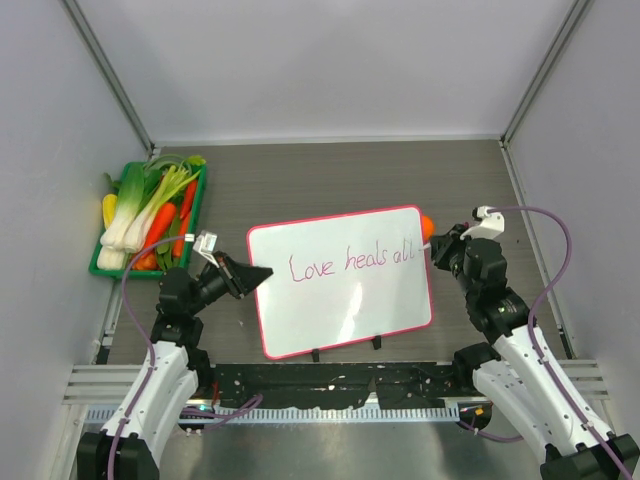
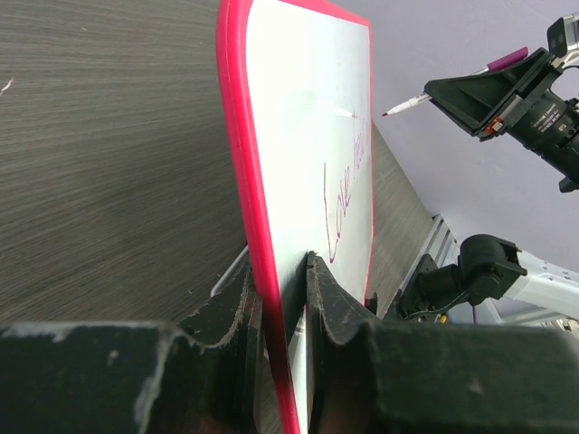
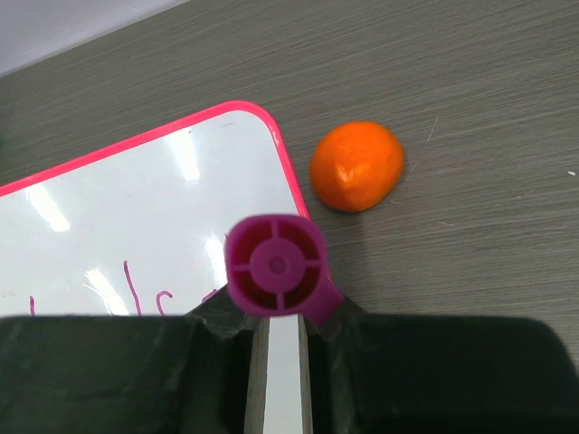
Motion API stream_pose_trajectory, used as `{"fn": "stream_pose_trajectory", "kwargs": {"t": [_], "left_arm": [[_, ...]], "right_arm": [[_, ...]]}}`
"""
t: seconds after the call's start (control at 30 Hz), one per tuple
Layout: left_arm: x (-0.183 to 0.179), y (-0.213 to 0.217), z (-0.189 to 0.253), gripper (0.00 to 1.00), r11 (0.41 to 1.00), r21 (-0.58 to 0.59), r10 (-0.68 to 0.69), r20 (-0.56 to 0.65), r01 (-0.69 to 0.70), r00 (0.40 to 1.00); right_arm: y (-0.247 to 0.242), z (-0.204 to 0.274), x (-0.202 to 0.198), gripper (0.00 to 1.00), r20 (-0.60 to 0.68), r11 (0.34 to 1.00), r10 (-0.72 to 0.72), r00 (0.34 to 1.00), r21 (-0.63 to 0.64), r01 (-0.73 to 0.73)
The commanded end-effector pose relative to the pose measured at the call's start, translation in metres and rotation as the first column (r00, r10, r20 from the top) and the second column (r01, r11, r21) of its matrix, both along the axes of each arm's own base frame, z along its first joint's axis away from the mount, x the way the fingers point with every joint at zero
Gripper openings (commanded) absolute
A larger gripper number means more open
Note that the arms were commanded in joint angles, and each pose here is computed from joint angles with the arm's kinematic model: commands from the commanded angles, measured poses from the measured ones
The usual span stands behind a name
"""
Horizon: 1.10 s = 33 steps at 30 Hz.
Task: Write a sentence on the whiteboard
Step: Write on the whiteboard with the whiteboard.
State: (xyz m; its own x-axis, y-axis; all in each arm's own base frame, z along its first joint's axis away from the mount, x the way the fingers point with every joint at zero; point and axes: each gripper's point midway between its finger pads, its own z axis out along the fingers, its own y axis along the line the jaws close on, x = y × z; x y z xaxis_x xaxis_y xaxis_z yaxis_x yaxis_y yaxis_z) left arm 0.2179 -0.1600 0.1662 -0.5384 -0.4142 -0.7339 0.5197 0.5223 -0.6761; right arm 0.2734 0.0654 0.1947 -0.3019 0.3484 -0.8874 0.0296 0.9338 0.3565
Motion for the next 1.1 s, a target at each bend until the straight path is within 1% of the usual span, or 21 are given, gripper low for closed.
{"fn": "stream_pose_trajectory", "kwargs": {"t": [0.0, 0.23, 0.83, 1.07], "left_arm": [[0.018, 0.02, -0.02, 0.0, 0.984, 0.137, 0.102, 0.091, -0.114, 0.991], [0.018, 0.02, -0.021, 0.0, 0.984, 0.138, 0.102, 0.092, -0.114, 0.991], [0.017, 0.019, -0.02, 0.0, 0.985, 0.137, 0.096, 0.096, -0.109, 0.991], [0.018, 0.02, -0.02, 0.0, 0.984, 0.136, 0.099, 0.095, -0.112, 0.991]], "right_arm": [[-0.005, 0.01, 0.005, 0.01, 0.027, 0.999, -0.035, 0.999, 0.004, 0.035], [-0.006, 0.008, 0.007, 0.01, 0.029, 0.999, -0.04, 0.999, 0.002, 0.04], [-0.003, -0.02, 0.012, 0.01, -0.037, 0.999, -0.036, 0.999, -0.009, 0.036], [0.0, -0.022, 0.01, 0.01, -0.043, 1.0, -0.023, 0.999, 0.0, 0.023]]}}
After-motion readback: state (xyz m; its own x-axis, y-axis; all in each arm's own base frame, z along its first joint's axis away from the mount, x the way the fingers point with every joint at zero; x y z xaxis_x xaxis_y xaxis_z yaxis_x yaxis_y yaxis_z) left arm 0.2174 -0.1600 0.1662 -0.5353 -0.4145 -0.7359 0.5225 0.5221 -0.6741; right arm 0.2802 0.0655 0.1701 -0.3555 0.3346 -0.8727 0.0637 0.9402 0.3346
